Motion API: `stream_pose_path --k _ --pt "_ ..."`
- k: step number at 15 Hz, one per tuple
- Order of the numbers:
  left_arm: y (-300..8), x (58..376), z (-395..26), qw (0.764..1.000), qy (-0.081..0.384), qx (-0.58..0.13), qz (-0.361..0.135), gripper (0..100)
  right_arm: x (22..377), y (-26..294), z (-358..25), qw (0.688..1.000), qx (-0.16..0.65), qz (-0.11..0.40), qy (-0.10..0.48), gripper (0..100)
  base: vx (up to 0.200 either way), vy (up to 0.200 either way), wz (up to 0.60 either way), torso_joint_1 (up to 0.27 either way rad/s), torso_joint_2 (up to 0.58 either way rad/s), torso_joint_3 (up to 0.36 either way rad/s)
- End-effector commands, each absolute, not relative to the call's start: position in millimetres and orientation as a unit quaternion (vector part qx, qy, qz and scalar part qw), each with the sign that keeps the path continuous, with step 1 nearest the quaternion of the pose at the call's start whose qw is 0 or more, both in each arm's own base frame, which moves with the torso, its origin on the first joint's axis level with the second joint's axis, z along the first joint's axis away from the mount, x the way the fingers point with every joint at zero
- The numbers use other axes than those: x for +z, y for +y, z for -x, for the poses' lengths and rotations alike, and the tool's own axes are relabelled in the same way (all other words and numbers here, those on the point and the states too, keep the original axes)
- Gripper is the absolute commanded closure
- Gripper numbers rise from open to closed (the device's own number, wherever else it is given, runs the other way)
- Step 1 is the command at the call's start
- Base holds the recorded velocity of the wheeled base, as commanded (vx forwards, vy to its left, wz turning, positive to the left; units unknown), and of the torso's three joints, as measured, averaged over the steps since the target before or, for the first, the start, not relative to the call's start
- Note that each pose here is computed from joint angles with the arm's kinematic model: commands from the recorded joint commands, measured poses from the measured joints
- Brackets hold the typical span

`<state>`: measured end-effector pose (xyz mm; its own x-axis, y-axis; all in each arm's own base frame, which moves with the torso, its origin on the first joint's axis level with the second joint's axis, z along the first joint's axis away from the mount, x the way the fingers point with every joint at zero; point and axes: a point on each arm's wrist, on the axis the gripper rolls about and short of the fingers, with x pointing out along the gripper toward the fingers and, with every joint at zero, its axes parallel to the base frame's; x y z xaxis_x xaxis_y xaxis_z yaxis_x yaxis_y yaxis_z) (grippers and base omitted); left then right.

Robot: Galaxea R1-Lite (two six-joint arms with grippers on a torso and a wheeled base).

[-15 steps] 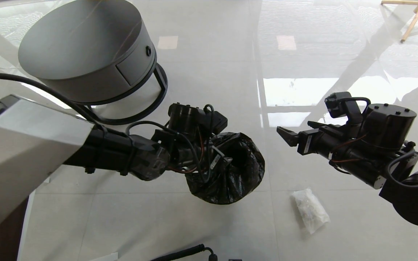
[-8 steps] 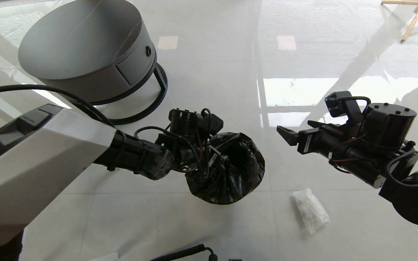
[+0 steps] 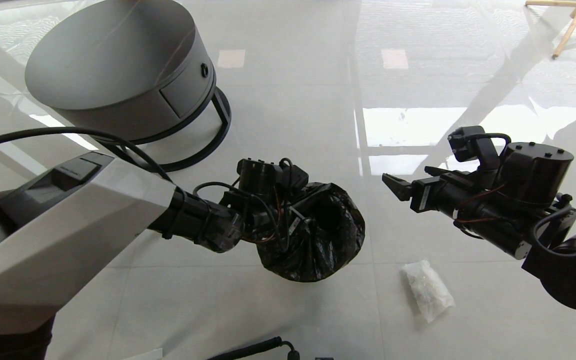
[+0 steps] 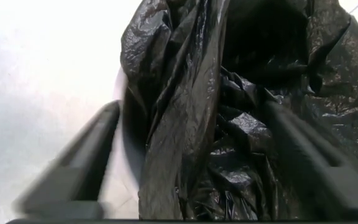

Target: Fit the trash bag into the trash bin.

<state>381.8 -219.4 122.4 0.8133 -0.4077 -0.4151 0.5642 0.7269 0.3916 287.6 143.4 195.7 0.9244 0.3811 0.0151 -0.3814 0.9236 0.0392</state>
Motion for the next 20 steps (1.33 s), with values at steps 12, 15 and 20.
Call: stream_pose_path --k 12,15,20 --pt "-188.0 139.4 -398.8 0.933 0.14 -0.223 -0.246 100 191.3 144.6 -289.9 0.981 0.194 -0.018 0.003 0 0.0 0.0 0.0 0.0 0.0 0.0" --pt "-184.6 125.3 -406.2 0.931 0.155 -0.216 -0.249 100 190.4 144.4 -289.6 0.981 0.194 -0.018 0.004 0 0.0 0.0 0.0 0.0 0.0 0.0" --pt "-169.8 101.8 -426.5 0.931 0.178 -0.197 -0.25 100 189.6 144.5 -289.8 0.981 0.194 -0.017 0.006 0 0.0 0.0 0.0 0.0 0.0 0.0"
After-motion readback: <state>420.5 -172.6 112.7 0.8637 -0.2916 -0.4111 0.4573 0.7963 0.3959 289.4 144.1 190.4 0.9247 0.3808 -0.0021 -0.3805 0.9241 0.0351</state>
